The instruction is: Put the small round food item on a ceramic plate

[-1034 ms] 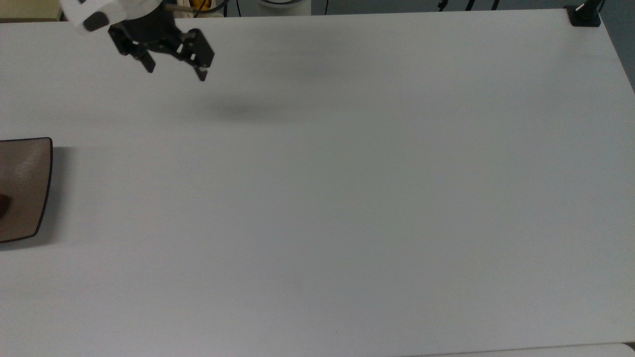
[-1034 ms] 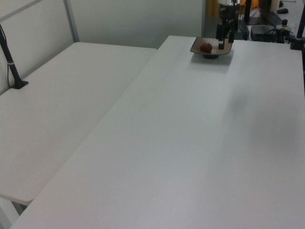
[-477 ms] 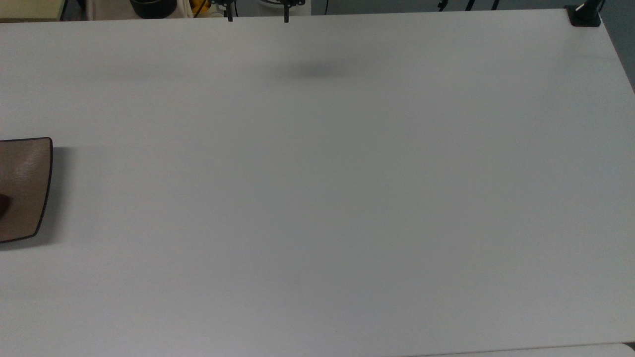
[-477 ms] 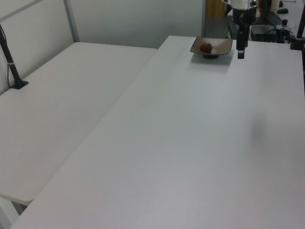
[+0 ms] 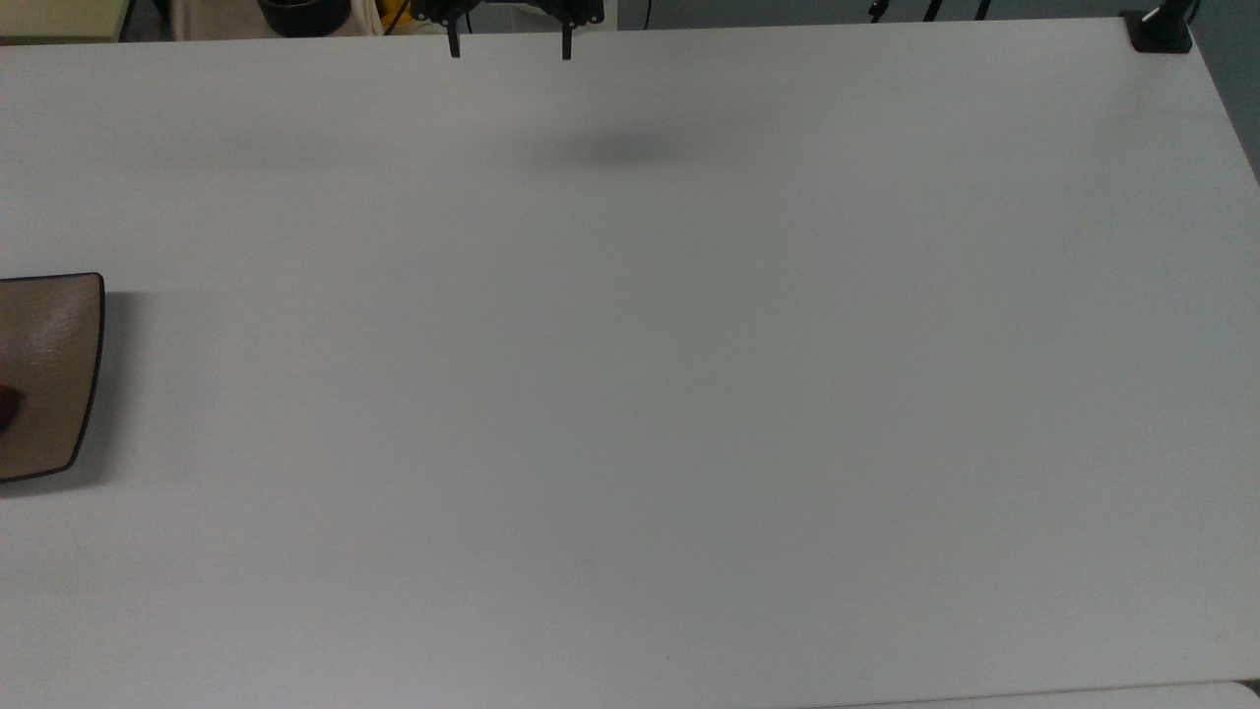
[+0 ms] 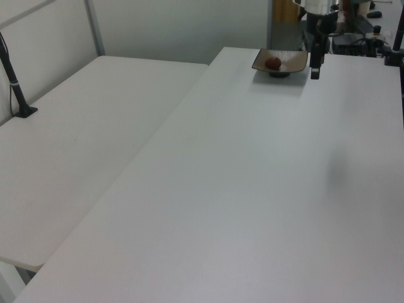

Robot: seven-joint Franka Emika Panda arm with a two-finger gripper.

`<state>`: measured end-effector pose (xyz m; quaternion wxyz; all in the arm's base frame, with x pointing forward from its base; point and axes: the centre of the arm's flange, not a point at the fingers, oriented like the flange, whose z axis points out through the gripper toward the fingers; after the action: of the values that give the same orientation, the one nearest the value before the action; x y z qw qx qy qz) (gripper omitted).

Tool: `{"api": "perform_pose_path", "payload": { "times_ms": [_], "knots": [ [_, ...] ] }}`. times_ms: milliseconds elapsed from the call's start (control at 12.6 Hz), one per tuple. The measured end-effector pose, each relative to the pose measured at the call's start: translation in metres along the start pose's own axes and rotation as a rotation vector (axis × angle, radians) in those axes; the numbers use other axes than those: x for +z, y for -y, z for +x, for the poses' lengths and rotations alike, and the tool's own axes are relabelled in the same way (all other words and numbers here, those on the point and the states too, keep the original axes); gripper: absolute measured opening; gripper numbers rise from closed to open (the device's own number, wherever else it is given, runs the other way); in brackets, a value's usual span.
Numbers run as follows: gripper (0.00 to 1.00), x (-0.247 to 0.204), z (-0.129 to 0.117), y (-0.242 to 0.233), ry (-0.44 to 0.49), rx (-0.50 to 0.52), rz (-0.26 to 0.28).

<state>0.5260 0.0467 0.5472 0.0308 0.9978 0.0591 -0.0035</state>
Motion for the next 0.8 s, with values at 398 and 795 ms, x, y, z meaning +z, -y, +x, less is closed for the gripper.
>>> {"api": "perform_pose_path", "payload": {
  "times_ms": [398, 795],
  "knots": [
    [1.0, 0.015, 0.009, -0.012, 0.015, 0.046, 0.068],
    [1.0, 0.003, 0.025, -0.012, -0.015, 0.043, 0.069]
  ]
}}
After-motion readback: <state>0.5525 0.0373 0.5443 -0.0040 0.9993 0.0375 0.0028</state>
